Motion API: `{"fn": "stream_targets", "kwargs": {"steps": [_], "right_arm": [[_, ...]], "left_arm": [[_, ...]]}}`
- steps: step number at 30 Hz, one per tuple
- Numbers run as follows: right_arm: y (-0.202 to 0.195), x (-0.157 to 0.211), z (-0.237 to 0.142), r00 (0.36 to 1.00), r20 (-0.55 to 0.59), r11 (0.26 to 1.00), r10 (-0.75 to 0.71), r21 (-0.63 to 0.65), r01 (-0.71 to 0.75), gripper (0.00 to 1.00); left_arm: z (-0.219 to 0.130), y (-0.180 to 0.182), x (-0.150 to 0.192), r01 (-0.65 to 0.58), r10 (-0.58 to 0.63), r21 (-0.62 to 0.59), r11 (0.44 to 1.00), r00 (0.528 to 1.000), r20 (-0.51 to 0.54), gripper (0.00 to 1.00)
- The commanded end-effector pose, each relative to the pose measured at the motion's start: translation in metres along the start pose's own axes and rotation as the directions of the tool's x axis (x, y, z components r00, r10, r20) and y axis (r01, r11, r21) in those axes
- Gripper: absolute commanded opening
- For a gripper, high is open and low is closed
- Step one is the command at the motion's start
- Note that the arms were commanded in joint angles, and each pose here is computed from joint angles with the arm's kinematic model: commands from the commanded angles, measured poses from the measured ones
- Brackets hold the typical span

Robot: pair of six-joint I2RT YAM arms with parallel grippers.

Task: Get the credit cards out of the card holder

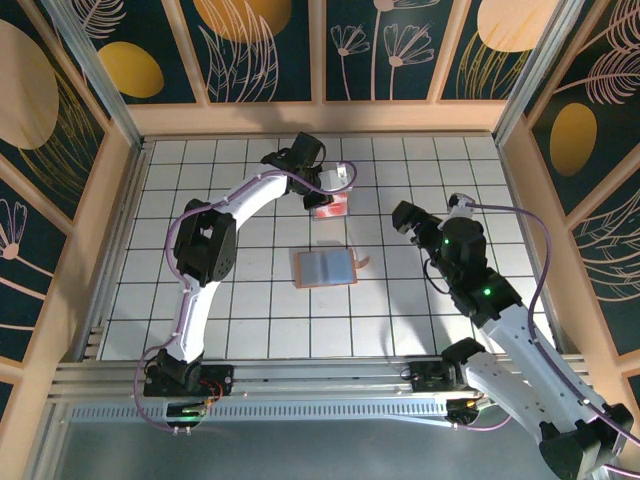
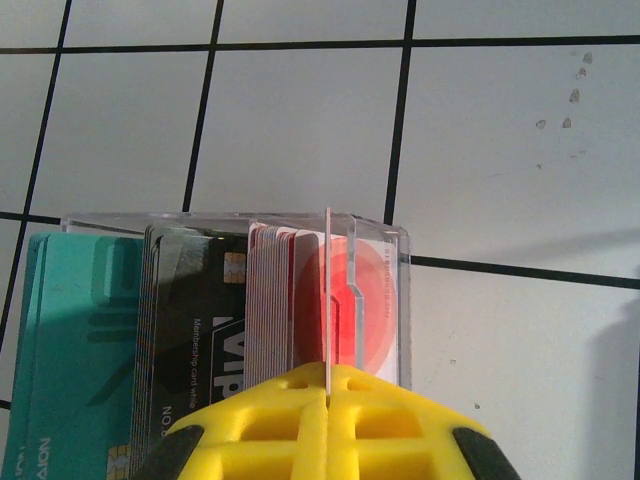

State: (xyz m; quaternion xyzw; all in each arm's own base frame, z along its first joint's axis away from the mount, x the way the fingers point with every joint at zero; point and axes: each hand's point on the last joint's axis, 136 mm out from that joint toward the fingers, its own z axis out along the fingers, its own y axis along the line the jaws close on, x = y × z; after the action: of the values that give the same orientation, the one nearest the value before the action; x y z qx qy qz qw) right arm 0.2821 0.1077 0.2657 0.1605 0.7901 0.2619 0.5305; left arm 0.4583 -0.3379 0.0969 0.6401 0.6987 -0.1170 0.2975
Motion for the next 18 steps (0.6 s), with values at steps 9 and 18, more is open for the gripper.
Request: {"fn": "stream_targets", "kwargs": {"steps": [9, 18], "right_arm": [[-0.0104, -0.0020, -0.0016, 1.000, 0.021, 0.999, 0.017, 0.043, -0.018, 0.99], [-0.0092, -0.0022, -0.0004, 1.000, 0.017, 0.999, 0.017, 0.041, -0.018, 0.99]], "left_arm": [[0.0061, -0.0085, 0.0121, -0.012, 0.016, 0.071, 0.997, 0.999, -0.044, 0.00], [0.0080, -0.0054, 0.0122, 0.002, 0.003, 0.074, 0.997, 0.998, -0.061, 0.04]]}}
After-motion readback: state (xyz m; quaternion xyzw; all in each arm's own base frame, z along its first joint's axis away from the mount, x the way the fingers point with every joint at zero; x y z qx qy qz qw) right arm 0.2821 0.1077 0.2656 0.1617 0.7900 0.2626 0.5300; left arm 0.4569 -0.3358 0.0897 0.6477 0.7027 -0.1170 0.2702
